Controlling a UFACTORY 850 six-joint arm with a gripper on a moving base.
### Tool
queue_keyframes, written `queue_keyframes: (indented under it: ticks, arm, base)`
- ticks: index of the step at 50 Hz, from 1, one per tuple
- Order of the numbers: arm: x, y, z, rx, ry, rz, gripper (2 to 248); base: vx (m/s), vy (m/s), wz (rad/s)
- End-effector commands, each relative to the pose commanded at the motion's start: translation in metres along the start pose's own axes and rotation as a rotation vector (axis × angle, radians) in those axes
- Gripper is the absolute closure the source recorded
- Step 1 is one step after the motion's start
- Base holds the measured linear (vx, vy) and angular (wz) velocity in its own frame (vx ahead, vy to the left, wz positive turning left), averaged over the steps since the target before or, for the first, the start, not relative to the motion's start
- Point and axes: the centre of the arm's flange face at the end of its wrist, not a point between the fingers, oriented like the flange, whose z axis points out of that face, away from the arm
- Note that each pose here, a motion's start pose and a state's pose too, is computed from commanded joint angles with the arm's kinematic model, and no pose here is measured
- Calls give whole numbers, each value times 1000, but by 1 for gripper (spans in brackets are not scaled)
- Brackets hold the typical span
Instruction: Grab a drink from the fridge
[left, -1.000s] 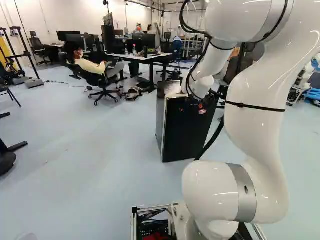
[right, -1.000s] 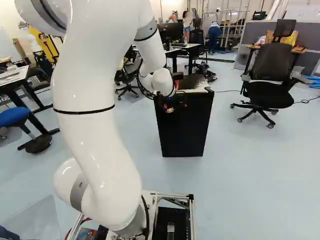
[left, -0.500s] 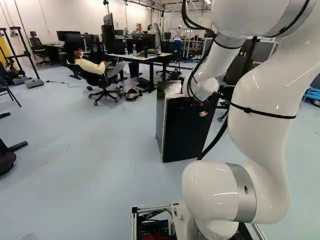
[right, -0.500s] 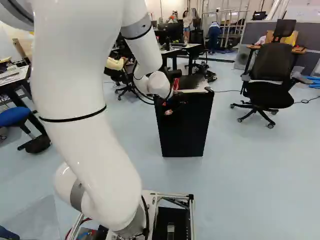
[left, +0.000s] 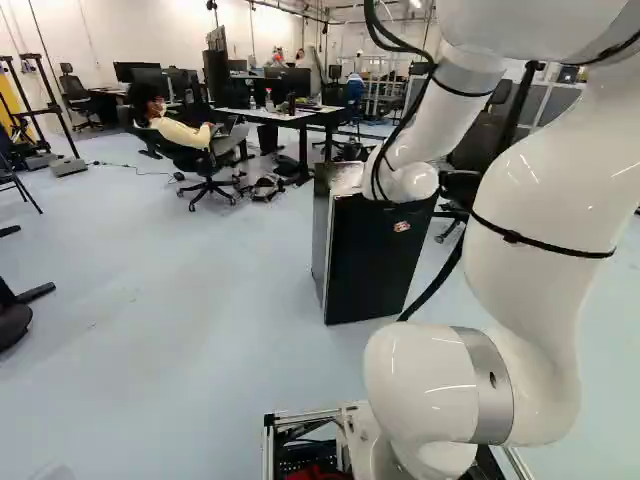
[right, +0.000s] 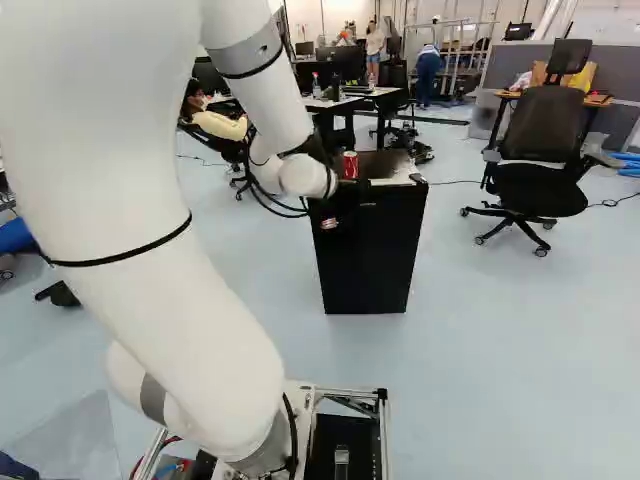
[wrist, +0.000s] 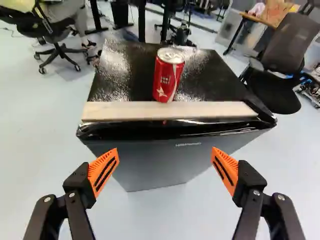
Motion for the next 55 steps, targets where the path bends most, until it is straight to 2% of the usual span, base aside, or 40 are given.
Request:
queue_keyframes:
  ticks: [13,26,40,55]
  arm:
    - [14,-15,-1,3,132,3,3]
    - [32,-19,14,-9,229,15,3]
    - [45,-16,38,-24,254,29,3]
    - [44,-9,74,-34,238,35,3]
  base:
    - [0,0,0]
    - [0,0,0]
    - [0,0,0]
    - [0,0,0]
